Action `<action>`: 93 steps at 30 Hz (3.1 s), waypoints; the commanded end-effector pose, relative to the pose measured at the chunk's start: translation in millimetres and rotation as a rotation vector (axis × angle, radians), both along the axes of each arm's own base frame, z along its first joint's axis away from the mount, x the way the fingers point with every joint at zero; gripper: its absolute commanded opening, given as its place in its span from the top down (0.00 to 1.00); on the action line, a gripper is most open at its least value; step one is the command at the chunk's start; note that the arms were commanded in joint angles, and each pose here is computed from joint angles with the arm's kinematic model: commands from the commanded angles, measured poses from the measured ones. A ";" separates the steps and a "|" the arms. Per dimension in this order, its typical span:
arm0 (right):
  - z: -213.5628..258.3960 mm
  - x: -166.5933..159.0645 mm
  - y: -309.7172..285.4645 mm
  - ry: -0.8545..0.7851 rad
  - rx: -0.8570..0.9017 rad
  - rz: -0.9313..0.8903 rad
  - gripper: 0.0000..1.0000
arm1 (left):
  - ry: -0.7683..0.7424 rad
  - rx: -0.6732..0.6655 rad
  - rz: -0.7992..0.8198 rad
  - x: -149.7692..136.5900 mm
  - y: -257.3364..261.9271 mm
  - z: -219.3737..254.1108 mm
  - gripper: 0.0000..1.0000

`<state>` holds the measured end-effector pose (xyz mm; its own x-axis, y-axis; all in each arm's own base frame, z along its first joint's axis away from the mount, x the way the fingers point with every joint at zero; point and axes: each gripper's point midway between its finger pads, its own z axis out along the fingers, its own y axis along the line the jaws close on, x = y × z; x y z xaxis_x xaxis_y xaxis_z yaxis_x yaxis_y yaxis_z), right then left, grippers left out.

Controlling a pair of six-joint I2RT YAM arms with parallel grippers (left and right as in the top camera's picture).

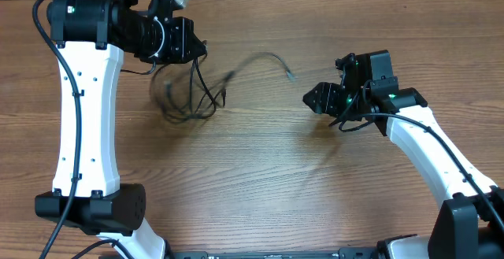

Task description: Untangle cables

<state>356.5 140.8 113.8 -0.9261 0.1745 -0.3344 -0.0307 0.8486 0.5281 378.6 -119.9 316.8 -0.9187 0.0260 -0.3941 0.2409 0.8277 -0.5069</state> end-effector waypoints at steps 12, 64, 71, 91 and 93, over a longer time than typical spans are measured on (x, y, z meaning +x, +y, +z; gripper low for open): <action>84.1 10.4 15.7 -0.129 0.126 0.124 0.22 | -0.188 -0.205 -0.175 -6.5 -48.5 56.2 0.96; 79.5 2.8 -152.4 0.059 -0.060 -0.329 0.07 | 0.215 0.439 -0.345 32.2 -85.1 -210.6 0.47; 79.7 3.2 -152.6 0.058 -0.061 -0.330 0.06 | 0.297 0.472 -0.379 27.1 -81.3 -245.3 0.57; 82.7 -9.0 -135.3 0.106 0.025 -0.289 0.13 | -0.456 0.282 -0.277 24.4 -131.6 43.3 0.96; 94.3 -10.0 -125.5 0.081 0.079 -0.262 0.15 | -0.560 0.257 -0.266 10.5 -129.6 81.2 0.96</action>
